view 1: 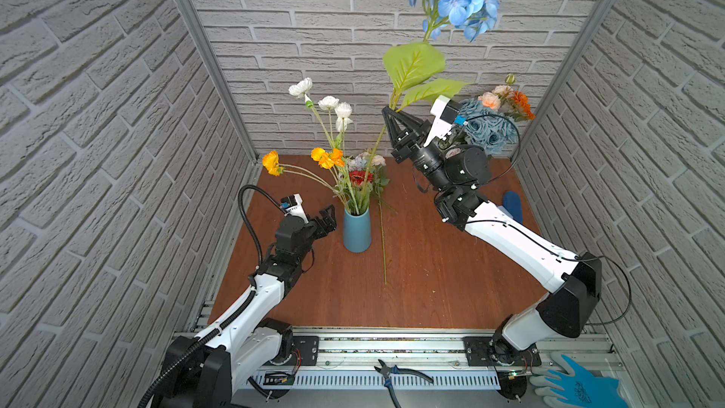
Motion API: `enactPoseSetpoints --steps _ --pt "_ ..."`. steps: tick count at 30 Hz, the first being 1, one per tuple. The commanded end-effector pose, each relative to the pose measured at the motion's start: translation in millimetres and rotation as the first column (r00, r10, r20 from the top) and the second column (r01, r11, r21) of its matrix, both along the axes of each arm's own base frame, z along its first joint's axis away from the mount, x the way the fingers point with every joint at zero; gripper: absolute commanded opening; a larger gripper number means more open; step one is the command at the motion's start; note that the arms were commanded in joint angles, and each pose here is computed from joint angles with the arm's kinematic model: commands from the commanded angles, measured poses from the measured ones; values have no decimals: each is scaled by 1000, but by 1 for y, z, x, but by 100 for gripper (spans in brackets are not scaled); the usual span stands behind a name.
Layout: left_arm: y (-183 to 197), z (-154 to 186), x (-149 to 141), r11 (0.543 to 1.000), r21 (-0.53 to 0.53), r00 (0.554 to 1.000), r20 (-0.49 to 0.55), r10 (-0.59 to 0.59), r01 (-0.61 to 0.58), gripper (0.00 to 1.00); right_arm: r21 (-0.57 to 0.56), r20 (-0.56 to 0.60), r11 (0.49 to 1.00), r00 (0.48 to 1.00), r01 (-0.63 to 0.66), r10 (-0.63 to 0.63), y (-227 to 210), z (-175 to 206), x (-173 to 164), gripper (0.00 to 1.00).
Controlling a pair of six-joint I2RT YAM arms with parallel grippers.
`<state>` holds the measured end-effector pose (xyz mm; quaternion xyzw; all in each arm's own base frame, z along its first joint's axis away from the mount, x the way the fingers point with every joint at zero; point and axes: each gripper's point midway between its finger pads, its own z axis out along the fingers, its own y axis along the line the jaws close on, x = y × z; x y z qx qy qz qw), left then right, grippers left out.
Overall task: Arrange flowers in a vase
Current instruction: Place the flower in the vase.
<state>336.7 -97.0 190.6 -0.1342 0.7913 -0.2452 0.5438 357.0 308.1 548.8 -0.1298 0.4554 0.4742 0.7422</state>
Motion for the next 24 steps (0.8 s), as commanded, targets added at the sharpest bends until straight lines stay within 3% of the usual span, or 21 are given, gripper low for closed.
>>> enactPoseSetpoints --steps 1,12,24 --pt "2 12 -1 1000 -11 999 51 12 -11 98 33 50 999 998 27 -29 -6 5 -7 6" --pt "3 15 0 1000 -10 998 54 16 -15 98 -95 -116 994 991 59 -70 14 -89 12 6" --pt "-2 17 6 1000 -20 998 56 7 -5 98 -297 -213 953 968 63 -131 41 -171 12 7"
